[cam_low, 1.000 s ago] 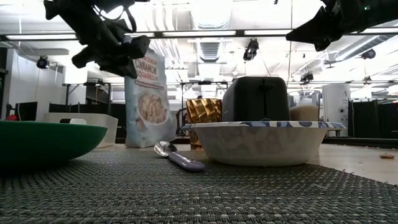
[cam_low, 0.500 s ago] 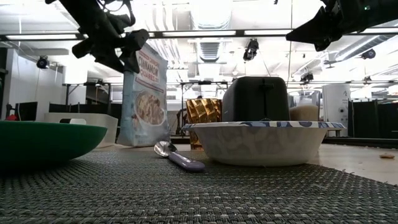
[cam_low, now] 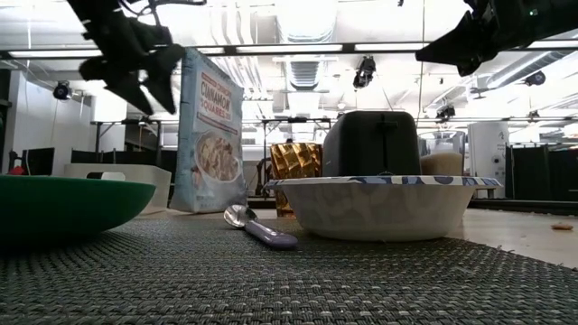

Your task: Arrange a breakfast setting

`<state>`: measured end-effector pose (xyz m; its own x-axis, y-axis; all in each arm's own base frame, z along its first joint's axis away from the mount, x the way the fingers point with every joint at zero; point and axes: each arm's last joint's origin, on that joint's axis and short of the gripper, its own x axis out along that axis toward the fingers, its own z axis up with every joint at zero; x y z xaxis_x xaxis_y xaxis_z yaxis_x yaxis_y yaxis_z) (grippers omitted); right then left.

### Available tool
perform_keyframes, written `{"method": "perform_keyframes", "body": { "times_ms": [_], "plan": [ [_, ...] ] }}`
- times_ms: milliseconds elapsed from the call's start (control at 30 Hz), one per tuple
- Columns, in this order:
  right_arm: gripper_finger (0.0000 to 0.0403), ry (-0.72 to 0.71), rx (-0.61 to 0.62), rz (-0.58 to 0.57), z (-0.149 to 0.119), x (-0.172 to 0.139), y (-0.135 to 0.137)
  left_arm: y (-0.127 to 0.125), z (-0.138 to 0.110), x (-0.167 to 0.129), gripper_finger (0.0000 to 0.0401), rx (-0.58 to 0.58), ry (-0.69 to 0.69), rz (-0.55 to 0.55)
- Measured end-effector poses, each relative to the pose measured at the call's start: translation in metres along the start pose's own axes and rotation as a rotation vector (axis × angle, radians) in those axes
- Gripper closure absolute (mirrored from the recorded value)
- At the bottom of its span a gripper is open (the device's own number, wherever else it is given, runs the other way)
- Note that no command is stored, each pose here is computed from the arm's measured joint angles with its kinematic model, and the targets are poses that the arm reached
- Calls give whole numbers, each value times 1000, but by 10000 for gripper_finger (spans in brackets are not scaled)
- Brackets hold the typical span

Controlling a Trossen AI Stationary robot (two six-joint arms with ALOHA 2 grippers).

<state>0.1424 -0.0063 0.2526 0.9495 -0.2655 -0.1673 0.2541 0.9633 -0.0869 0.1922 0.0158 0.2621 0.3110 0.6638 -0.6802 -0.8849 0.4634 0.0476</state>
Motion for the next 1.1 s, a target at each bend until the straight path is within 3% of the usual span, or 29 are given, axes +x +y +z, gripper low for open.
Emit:
{"method": "perform_keyframes", "body": {
  "times_ms": [100,233,467,733,933,1100],
  "plan": [
    [394,2,-6,9,0,0,0,12,-2,-9,141,34,25,-7],
    [394,-18,-63,78,-1,-3,2,19,-8,-24,152,218,-40,-84],
    [394,-182,-58,91,7,-37,-8,23,-32,-35,215,420,-325,-415],
    [394,-239,-40,111,-14,-51,-10,45,-58,-24,327,322,-563,-699],
    [394,-273,-39,131,-34,-54,-10,60,-75,-15,392,214,-650,-759],
    [394,-241,-50,146,-55,-48,-7,64,-91,-2,395,179,-694,-797]
  ]
}}
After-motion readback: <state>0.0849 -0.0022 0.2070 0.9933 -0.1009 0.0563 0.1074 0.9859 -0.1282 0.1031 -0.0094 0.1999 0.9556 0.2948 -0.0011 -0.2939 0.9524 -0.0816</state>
